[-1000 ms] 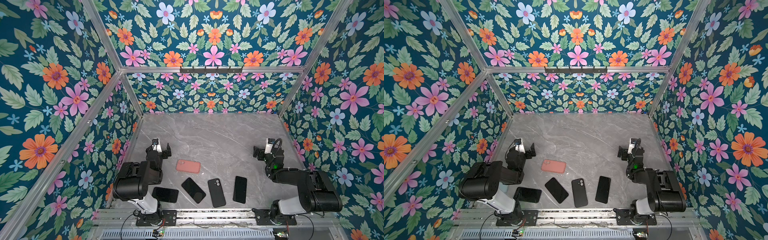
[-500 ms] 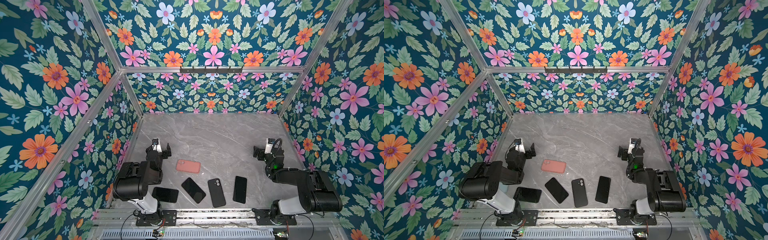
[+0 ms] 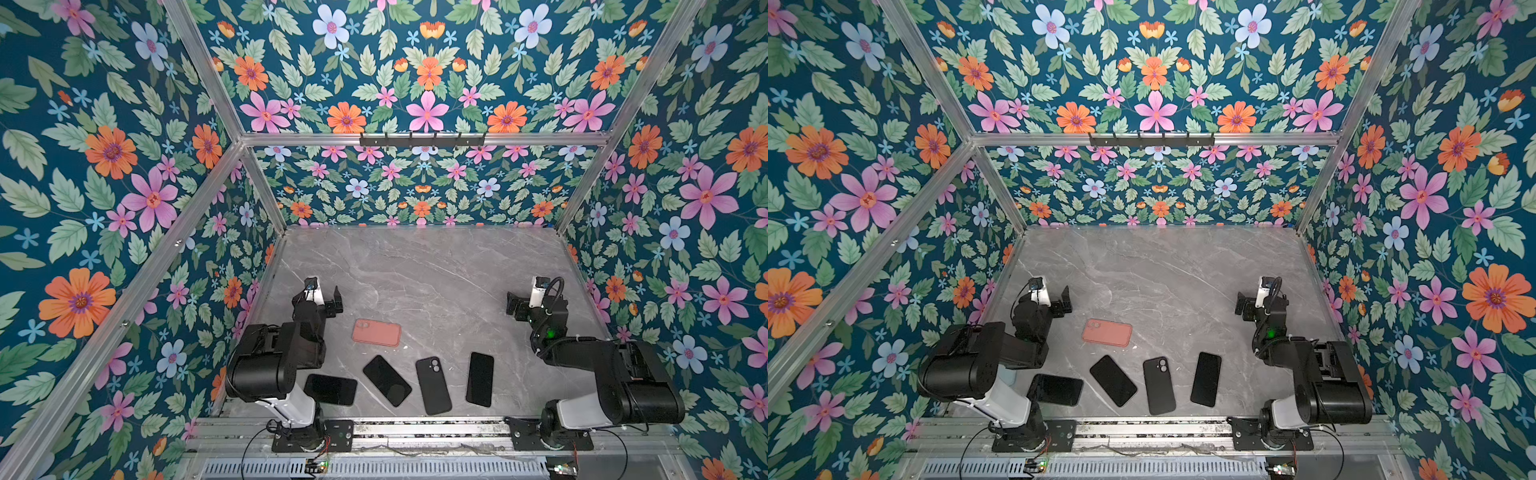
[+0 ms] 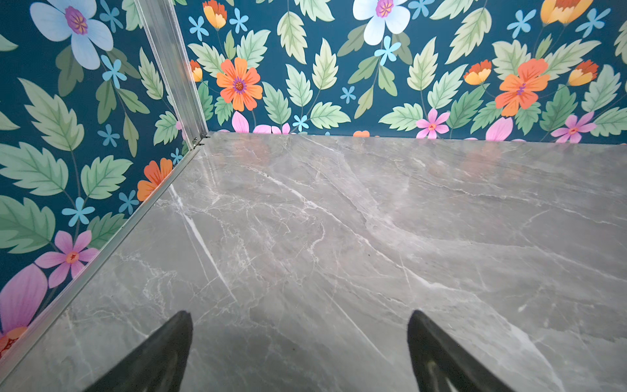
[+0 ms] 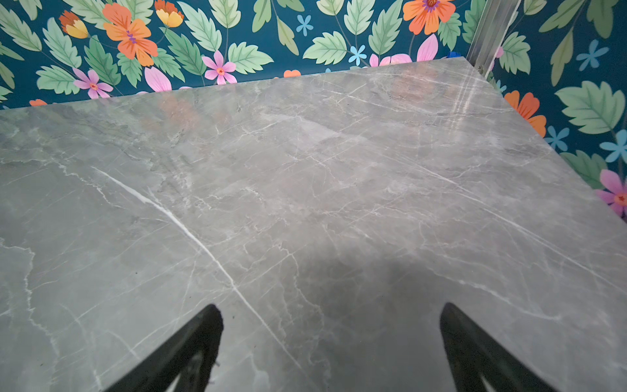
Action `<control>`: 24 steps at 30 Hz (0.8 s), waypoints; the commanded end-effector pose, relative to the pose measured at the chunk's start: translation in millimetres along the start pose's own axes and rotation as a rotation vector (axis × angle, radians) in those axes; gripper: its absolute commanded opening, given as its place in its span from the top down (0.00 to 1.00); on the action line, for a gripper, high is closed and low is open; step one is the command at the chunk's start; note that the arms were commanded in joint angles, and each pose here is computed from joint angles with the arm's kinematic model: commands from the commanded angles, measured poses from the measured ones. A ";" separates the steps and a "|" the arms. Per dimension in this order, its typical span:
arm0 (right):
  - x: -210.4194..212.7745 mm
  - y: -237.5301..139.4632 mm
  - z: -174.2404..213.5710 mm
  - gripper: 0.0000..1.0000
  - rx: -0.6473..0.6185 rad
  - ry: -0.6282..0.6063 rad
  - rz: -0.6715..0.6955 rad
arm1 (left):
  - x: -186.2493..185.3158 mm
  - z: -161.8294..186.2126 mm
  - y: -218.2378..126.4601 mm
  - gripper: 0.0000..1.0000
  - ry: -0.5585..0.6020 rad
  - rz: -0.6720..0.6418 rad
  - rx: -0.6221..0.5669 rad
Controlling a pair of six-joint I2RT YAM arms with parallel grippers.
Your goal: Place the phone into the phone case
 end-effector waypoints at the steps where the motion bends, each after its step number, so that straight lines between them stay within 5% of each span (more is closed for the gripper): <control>1: -0.3 -2.9 -11.2 0.01 -0.061 -0.022 0.031 | 4.5 -6.3 -0.9 0.00 -0.002 -0.025 -0.026; 10: 15.8 -7.8 -38.3 0.01 0.026 -0.074 0.180 | 33.0 -43.7 -3.2 0.00 -0.049 -0.173 0.043; 14: 27.3 -21.3 -48.1 0.01 0.093 0.065 0.208 | 26.8 -53.0 -6.1 0.00 -0.117 -0.180 0.111; 18: 39.5 -48.0 -44.5 0.01 0.195 0.217 0.231 | -10.8 -53.9 -16.2 0.00 -0.082 -0.145 0.237; 24: 79.1 -94.7 10.8 0.01 0.421 0.179 0.156 | -81.3 -39.7 -48.3 0.00 -0.145 0.059 0.367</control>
Point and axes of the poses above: each gripper's point midway between its finger pads, its own y axis out along the fingers, its own x axis along the line the jaws close on, z = x × y, the point moved 1 cm from there along -y, back along the fingers, and after that the axes turned 14 degrees about y, right-handed, at the moved point
